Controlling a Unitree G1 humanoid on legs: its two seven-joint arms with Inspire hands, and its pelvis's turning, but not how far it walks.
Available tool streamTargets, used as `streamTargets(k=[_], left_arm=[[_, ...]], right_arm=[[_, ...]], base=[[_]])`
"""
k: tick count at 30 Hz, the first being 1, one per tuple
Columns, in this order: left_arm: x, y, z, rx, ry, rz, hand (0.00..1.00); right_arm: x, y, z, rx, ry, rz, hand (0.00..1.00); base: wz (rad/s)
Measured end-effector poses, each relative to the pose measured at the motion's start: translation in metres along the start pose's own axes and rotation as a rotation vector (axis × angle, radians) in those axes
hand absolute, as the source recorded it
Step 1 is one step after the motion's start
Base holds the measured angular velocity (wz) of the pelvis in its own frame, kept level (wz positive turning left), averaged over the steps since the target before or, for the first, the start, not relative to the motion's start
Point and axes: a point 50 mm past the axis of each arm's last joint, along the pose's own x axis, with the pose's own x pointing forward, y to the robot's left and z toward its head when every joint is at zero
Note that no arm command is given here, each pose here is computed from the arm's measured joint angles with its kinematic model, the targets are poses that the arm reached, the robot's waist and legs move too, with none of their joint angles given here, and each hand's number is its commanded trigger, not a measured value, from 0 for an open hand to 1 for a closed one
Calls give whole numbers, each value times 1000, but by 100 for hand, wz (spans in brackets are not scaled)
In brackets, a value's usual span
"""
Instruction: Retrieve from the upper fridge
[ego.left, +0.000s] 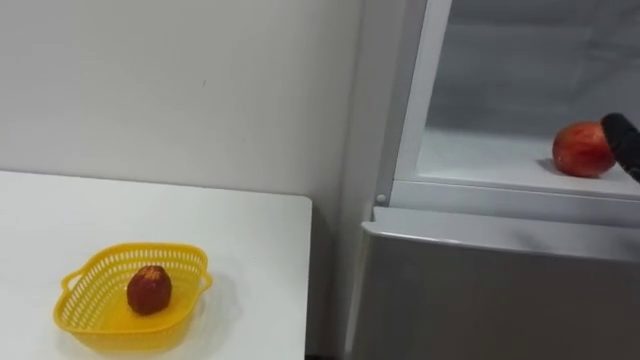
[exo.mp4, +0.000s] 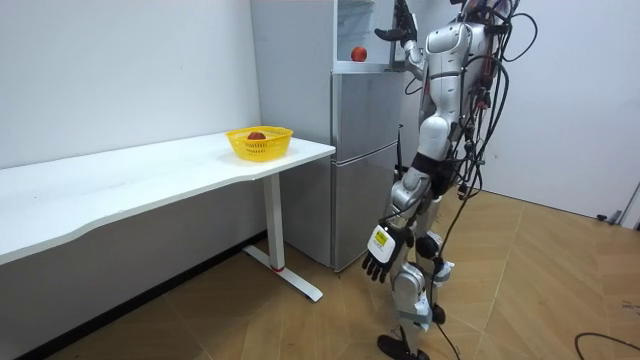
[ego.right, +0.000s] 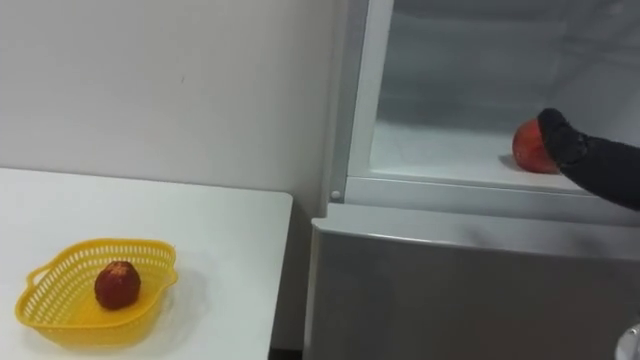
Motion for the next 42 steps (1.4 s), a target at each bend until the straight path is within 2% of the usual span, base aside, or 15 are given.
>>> streamTargets(k=[6, 14, 18, 34, 42], left_arm=[[-1, 3, -1, 1, 7, -9, 0], [-1, 7, 1, -11, 2, -4, 0], [-1, 8, 2, -10, -2, -12, 0], [-1, 8, 2, -12, 8, -11, 0], [-2, 9, 1, -14, 4, -1, 0]], right_arm=[[10, -3, -26, -57, 135, 21, 0], [27, 0, -42, -109, 201, 53, 0], [26, 9, -46, -114, 226, 109, 0], [26, 12, -52, -119, 258, 149, 0], [22, 10, -68, -46, 379, 148, 0]], base=[[2], [0], [4], [3], [0]])
